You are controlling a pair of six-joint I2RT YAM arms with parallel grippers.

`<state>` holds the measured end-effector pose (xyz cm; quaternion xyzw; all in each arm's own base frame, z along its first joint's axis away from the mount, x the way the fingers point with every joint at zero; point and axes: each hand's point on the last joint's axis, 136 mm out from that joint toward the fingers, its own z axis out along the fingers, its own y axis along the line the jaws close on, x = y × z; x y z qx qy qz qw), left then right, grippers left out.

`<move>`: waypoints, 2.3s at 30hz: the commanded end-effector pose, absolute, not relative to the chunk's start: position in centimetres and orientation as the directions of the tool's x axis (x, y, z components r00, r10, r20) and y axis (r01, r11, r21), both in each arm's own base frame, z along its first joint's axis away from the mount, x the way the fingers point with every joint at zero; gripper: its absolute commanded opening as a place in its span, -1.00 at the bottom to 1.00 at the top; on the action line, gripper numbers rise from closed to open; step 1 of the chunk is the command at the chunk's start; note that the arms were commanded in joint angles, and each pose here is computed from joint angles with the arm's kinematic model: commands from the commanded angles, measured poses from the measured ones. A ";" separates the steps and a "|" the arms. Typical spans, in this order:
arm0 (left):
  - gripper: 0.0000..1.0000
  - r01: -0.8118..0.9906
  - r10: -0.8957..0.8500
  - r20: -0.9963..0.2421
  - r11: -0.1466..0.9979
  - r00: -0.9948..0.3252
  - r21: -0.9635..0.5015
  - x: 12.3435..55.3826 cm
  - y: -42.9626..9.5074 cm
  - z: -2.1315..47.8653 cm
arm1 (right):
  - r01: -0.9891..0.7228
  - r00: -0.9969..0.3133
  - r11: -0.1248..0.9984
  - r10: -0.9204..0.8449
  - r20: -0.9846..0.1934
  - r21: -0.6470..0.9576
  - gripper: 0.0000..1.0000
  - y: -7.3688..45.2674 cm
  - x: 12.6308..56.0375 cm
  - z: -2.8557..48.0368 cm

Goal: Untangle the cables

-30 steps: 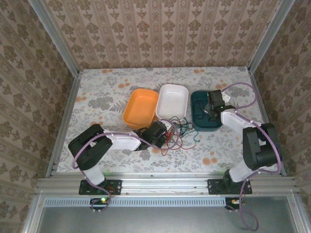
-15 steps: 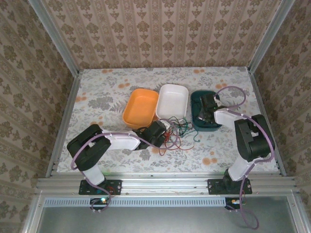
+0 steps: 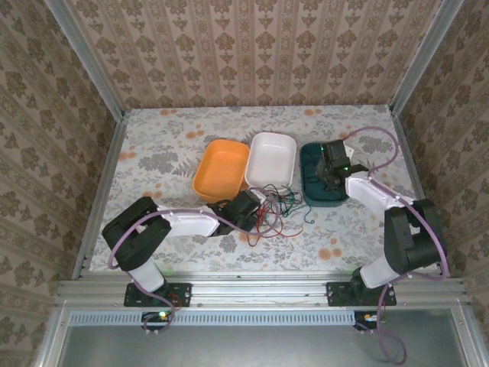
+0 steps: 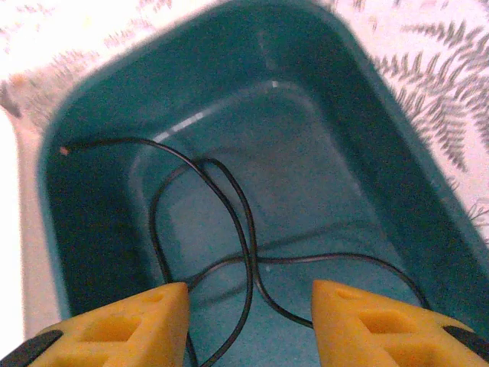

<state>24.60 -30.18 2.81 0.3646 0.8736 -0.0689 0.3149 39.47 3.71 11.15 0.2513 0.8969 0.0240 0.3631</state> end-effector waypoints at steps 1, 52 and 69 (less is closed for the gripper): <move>-1.00 0.666 0.594 -0.588 0.736 -0.550 0.121 24.8 -29.3 3.4 | 0.419 -0.581 0.885 0.433 -0.689 0.202 -0.04 3.1 39.0 13.4; -1.00 0.669 0.567 -0.558 0.743 -0.606 0.028 23.4 -27.8 0.5 | -0.403 -0.478 0.711 0.374 -0.795 0.577 -1.00 16.7 32.1 31.3; -0.21 0.667 0.553 -0.563 0.745 -0.614 0.004 22.9 -27.5 0.3 | -0.447 -0.494 0.646 0.398 -0.773 0.619 -1.00 17.3 30.9 32.9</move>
